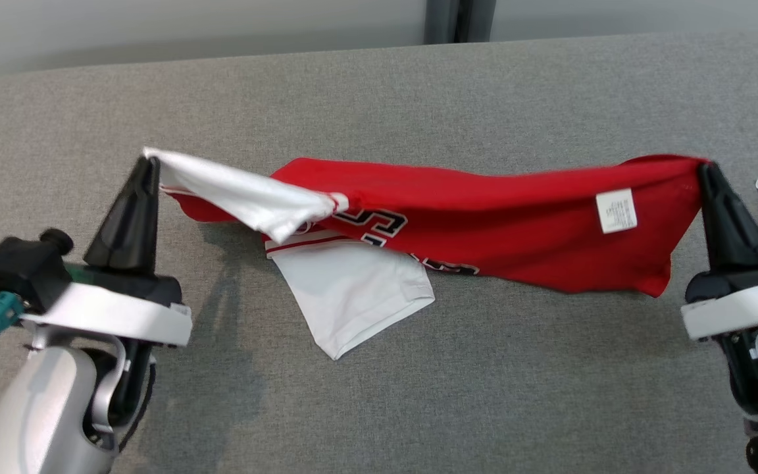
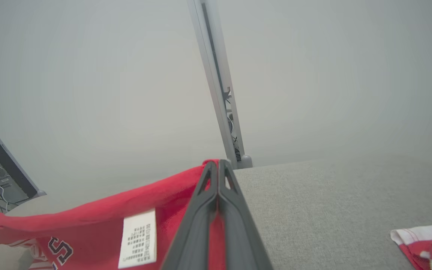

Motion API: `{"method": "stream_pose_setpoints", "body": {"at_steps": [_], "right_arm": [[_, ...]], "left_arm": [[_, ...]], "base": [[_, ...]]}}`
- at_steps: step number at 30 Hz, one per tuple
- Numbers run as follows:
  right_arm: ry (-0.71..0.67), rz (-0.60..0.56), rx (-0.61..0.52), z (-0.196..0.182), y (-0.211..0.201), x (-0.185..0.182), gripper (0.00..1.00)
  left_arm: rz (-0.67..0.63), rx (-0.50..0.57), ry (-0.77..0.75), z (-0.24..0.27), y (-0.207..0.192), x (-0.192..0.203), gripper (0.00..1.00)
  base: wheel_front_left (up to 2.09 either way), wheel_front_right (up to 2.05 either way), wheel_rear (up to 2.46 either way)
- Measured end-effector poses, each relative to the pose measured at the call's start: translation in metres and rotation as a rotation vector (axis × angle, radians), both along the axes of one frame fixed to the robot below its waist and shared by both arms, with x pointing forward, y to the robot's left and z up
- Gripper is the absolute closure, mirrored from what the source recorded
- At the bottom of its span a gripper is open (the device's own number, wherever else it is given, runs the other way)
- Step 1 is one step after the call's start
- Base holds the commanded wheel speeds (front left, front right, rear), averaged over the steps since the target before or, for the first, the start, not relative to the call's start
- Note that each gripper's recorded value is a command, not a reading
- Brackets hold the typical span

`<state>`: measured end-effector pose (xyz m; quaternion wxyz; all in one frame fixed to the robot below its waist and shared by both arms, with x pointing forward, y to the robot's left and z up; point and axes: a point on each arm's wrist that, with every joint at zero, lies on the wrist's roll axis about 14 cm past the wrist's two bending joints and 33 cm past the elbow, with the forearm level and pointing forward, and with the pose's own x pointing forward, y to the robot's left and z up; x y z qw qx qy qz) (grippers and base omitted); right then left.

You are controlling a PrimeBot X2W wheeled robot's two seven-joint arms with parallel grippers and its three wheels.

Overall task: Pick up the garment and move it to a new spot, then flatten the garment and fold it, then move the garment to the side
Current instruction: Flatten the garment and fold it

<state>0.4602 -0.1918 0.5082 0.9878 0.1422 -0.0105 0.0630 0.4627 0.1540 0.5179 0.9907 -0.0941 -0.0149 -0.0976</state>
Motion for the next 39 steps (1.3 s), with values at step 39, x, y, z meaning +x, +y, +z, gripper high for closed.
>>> {"method": "stream_pose_setpoints", "body": {"at_steps": [39], "right_arm": [[-0.476, 0.115, -0.015, 0.234, 0.019, 0.078, 1.00]], "left_arm": [[-0.126, 0.209, -0.758, 0.314, -0.044, 0.082, 1.00]], "base": [[0.00, 0.00, 0.00]]}}
